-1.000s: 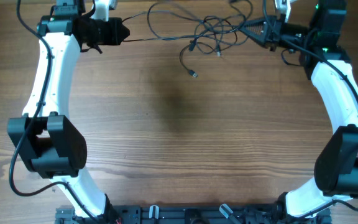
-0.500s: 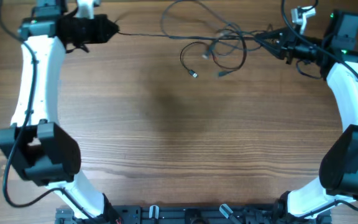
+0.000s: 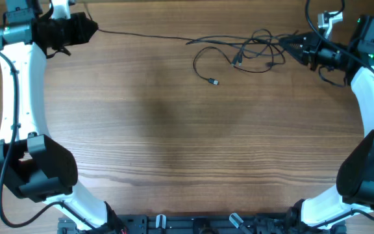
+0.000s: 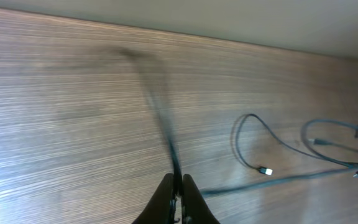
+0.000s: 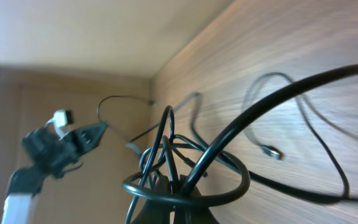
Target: Untangle cables
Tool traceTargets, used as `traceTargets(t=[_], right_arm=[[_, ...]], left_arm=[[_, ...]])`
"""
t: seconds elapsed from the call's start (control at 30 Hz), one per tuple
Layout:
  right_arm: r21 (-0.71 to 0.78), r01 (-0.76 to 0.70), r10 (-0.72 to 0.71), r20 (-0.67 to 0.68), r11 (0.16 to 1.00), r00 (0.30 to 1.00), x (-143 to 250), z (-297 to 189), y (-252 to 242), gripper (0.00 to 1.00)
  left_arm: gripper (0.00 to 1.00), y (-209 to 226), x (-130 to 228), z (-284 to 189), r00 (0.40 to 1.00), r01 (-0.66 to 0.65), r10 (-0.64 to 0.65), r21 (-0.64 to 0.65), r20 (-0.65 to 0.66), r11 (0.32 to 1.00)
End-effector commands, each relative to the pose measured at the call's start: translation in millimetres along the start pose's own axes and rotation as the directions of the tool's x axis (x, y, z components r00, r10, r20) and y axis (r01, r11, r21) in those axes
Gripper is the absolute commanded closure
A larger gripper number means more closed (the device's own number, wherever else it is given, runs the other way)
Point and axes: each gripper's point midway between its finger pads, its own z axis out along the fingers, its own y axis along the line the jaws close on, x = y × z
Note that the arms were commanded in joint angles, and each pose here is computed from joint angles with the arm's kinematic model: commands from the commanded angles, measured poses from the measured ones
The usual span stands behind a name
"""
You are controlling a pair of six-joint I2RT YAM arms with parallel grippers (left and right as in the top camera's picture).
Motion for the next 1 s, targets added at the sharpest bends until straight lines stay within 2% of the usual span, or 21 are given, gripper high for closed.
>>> traceTargets(t=[0.0, 0.13, 0.4, 0.47, 0.57, 0.87, 0.97], right_arm=[[0.153, 0.026, -0.043, 0.109, 0.988, 0.993, -20, -21, -15, 0.95], [0.263, -0.012, -0.018, 0.113, 0.965, 0.993, -15, -25, -37, 0.95], [0.286, -0.009, -0.005, 0.047, 0.958, 0.999, 4, -21, -42, 0.95], [0.252, 0.029, -0.032, 0.007, 0.967, 0.999, 12, -14, -34, 0.95], [0.189, 0.083, -0.073, -0.060, 0.979, 0.996, 26, 6, -16, 0.96], [-0.024, 0.214, -0.215, -0.177, 0.977, 0.961, 62, 69, 49, 0.96], [-0.126, 0.232, -0.253, -0.182, 0.964, 0.950, 66, 78, 76, 0.95]], left_arm=[[0.96, 21, -9, -20, 0.999, -0.010, 0.015, -0.099, 0.043, 0.995], [0.96, 21, -10, -20, 0.999, -0.011, 0.015, -0.099, 0.044, 0.995], [0.96, 12, -10, -19, 0.999, -0.013, 0.016, -0.051, 0.046, 0.999], [0.96, 7, -9, -18, 0.999, -0.016, 0.018, -0.030, 0.044, 0.999], [0.83, -7, -9, -14, 0.999, -0.030, 0.030, 0.019, 0.038, 0.999], [0.67, -79, 0, 1, 0.992, -0.126, 0.126, 0.243, 0.018, 0.962], [0.66, -98, 4, 5, 0.988, -0.148, 0.151, 0.293, 0.013, 0.945]])
